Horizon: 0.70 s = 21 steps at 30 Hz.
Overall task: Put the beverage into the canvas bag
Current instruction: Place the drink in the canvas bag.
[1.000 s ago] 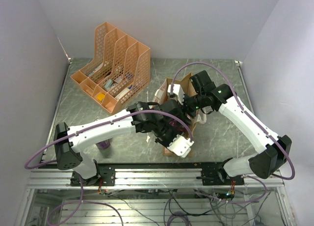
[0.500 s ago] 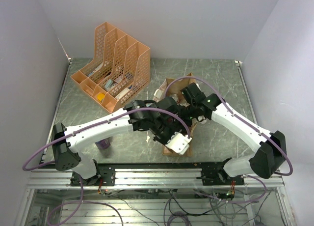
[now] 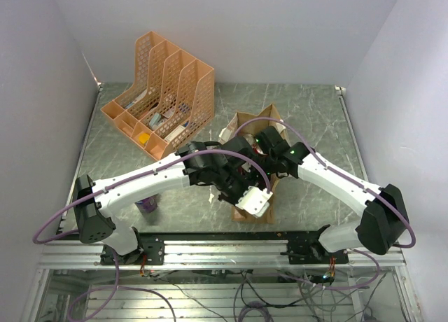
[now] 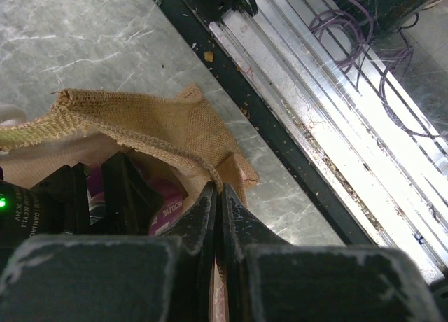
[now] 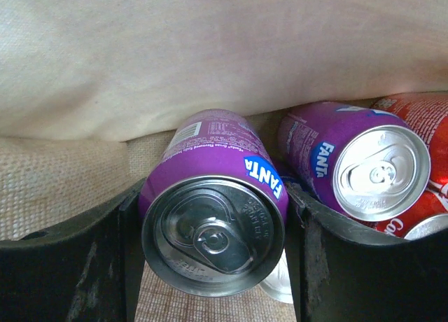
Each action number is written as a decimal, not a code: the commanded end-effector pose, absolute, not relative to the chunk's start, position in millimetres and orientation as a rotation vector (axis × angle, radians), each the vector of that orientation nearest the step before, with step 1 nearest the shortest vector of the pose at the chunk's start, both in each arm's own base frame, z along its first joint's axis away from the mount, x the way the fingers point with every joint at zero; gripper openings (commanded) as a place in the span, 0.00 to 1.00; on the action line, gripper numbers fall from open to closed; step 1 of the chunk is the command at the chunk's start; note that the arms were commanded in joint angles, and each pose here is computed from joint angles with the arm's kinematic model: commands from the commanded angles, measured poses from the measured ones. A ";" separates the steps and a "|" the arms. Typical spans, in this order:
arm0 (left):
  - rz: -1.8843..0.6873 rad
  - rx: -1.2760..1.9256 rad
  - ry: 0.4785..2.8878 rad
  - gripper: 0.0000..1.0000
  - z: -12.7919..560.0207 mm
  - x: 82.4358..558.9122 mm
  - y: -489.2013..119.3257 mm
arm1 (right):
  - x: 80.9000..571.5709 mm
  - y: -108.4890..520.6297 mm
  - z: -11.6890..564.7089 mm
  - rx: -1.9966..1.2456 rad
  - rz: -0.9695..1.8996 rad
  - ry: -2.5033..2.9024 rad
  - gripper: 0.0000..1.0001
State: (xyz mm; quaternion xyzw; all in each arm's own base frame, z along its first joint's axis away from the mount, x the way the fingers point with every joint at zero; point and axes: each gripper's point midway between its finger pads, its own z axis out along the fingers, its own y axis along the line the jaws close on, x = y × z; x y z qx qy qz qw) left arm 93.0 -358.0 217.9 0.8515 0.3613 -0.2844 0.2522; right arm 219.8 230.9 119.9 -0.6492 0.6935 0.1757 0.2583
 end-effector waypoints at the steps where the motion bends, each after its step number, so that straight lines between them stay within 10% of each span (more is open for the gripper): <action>1: -0.789 2.329 1.036 0.11 210.2 93.1 -349.9 | 233.5 245.9 118.6 -1.762 0.454 1.773 0.04; 21: -0.791 2.332 1.044 0.14 205.6 96.1 -353.8 | 243.4 233.3 57.9 -1.833 0.347 1.855 0.19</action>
